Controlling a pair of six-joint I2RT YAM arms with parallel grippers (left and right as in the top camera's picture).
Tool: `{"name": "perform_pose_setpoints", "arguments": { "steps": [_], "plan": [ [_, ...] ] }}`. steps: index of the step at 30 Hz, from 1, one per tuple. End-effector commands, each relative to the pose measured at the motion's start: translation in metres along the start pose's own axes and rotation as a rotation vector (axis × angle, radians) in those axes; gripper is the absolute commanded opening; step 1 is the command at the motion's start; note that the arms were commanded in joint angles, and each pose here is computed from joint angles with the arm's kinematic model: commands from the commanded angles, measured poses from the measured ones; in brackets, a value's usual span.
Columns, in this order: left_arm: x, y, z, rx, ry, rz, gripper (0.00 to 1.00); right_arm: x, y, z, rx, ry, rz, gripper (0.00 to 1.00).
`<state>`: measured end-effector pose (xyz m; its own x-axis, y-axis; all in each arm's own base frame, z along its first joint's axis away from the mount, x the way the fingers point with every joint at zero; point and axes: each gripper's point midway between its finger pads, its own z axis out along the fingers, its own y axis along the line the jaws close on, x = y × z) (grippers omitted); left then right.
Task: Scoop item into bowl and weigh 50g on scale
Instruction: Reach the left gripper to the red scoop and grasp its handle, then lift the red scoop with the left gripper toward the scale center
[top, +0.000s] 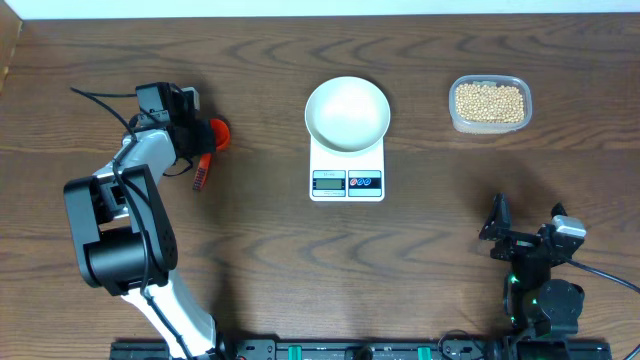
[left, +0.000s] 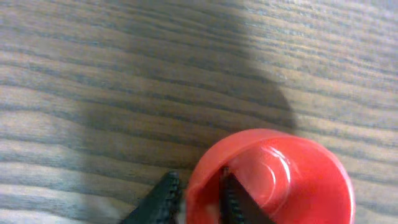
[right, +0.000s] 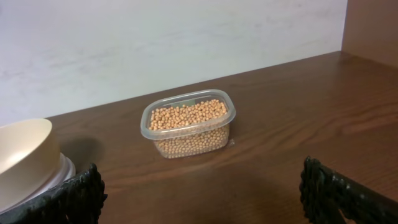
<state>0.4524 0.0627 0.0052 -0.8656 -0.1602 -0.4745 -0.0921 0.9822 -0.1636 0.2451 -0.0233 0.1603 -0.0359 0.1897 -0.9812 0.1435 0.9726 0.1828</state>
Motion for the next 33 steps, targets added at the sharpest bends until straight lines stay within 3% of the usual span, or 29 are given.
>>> {"name": "perform_pose_setpoints", "arguments": {
  "steps": [1, 7, 12, 16, 20, 24, 33],
  "plan": [
    [-0.005, 0.001, 0.003, -0.006, -0.013, -0.055, 0.08, 0.0, -0.001, 0.0, 0.01, -0.005, -0.014, 0.99],
    [-0.025, -0.001, -0.009, 0.005, -0.088, -0.268, 0.07, 0.0, -0.001, 0.0, 0.01, -0.005, -0.014, 0.99],
    [-0.049, -0.013, -0.043, 0.08, -0.158, -0.63, 0.07, 0.0, -0.001, 0.0, 0.01, -0.005, -0.014, 0.99],
    [-0.054, -0.035, -0.071, 0.206, -0.116, -0.907, 0.07, 0.0, -0.001, 0.0, 0.01, -0.005, -0.014, 0.99],
    [-0.043, -0.063, -0.098, 0.318, 0.015, -1.11, 0.07, 0.0, -0.001, 0.0, 0.01, -0.005, -0.014, 0.99],
    [-0.02, -0.084, -0.124, 0.362, 0.151, -1.154, 0.07, 0.0, -0.001, 0.0, 0.01, -0.005, -0.014, 0.99],
    [0.049, -0.103, -0.154, 0.155, 0.314, -1.062, 0.07, 0.001, 0.003, 0.0, -0.014, 0.0, 0.015, 0.99]
  ]
}}
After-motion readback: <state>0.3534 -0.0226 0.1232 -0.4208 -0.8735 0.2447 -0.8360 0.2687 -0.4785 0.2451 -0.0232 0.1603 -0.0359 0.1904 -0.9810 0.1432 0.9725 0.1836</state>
